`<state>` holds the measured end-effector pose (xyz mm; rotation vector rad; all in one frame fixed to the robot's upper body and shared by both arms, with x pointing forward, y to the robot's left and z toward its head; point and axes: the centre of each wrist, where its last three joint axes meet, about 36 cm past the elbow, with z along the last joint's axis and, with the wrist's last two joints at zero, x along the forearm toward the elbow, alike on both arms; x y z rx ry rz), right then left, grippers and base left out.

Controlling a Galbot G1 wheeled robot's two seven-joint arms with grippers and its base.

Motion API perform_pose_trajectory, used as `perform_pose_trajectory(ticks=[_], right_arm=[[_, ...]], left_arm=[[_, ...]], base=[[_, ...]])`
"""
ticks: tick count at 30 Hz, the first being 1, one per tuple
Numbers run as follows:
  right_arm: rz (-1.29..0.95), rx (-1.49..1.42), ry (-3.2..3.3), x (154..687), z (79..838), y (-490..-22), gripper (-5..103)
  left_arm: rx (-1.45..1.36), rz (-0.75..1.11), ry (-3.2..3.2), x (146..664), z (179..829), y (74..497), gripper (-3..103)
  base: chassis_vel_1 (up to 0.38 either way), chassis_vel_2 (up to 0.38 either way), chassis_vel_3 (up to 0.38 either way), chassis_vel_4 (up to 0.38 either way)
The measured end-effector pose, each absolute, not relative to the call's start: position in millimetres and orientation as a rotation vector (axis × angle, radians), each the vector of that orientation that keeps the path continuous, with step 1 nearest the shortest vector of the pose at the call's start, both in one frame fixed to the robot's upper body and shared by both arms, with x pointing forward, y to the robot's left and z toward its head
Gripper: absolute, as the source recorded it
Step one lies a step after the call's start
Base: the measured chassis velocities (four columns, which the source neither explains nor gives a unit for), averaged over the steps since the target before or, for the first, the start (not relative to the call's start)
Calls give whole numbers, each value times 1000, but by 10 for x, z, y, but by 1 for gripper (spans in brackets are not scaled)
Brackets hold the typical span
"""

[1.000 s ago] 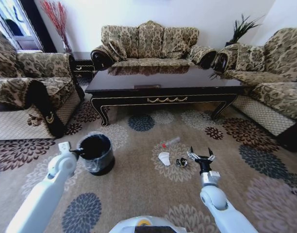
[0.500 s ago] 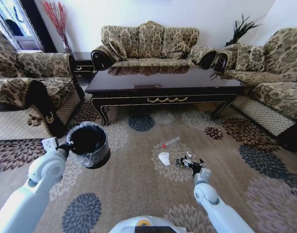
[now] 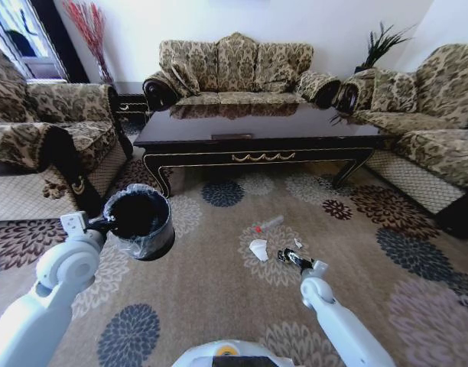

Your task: Move to the front of the table and pick up the trash from the floor, then place it into the trash bin.

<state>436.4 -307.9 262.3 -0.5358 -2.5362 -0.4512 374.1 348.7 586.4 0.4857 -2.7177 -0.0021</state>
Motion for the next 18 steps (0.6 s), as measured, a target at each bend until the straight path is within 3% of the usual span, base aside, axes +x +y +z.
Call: perform_pose_trajectory(ticks=[18], right_arm=[[-595,-559,-2407,4577,2341,-2693,100]], left_arm=[[543,-21,-2690,3815,5820,3631,4]], base=[[0,0,0,0]])
